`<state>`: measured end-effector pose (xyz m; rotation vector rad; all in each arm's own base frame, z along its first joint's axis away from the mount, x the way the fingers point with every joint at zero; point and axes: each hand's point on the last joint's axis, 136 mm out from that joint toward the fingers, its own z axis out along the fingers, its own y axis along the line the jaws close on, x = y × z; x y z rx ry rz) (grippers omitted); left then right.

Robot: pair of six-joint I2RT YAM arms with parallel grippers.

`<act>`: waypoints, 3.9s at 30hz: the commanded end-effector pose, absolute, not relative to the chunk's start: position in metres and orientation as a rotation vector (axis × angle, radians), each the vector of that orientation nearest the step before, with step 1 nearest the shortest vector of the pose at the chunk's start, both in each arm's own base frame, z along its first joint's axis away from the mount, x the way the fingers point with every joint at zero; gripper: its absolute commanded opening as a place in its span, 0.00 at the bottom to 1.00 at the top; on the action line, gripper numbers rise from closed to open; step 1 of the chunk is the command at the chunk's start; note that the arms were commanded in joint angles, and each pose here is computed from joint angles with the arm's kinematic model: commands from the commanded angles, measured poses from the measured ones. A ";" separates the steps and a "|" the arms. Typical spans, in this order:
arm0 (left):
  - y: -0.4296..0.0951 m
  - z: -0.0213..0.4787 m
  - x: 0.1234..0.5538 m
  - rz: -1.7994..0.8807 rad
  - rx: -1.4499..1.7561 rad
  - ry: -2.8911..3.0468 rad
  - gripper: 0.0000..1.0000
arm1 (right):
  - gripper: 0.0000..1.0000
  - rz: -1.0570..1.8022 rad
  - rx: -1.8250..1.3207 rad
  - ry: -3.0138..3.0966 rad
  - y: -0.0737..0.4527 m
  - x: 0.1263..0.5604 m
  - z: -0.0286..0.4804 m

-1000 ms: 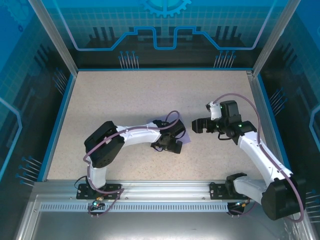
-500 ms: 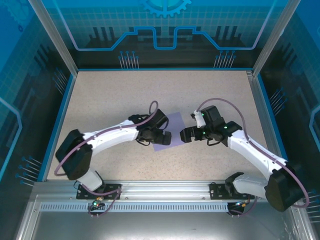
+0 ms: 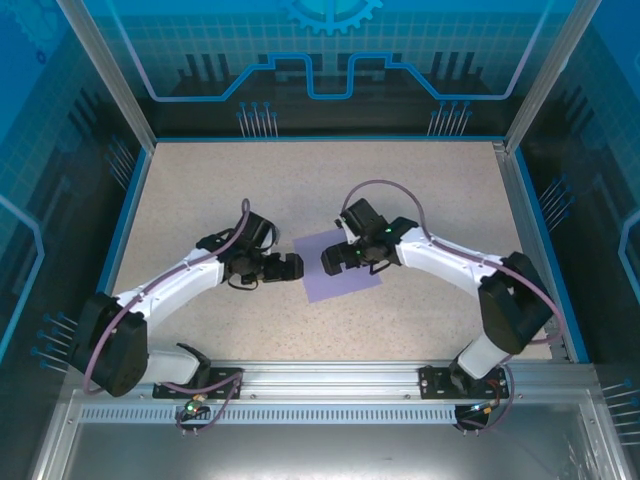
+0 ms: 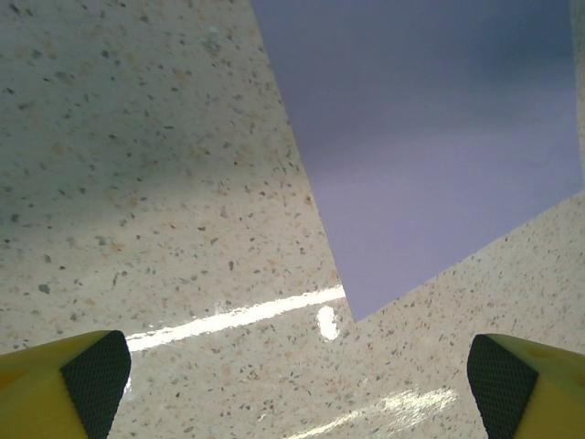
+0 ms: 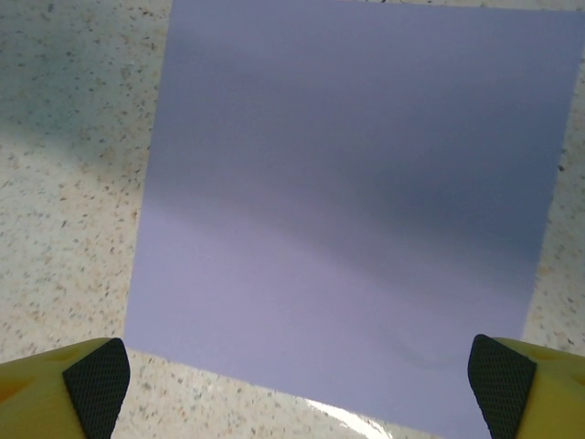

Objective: Fold a paper plane with a square sheet of paper (pick it up from the middle)

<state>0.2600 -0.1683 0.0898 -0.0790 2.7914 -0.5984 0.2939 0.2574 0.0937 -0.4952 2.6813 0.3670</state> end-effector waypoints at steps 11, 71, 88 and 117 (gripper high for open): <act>-0.160 0.092 0.267 -0.725 -0.106 2.746 0.99 | 0.99 0.164 -0.531 2.758 0.277 0.316 0.052; -0.162 0.064 0.255 -0.762 -0.122 2.837 0.99 | 0.55 -0.035 -0.462 2.822 0.284 0.326 0.008; -0.143 0.097 0.256 -0.662 -0.195 2.754 0.99 | 0.22 0.281 -0.552 2.752 0.324 0.320 0.057; -0.237 0.134 0.289 -1.040 -0.033 2.697 0.96 | 0.24 1.315 -0.157 2.602 0.289 0.293 0.065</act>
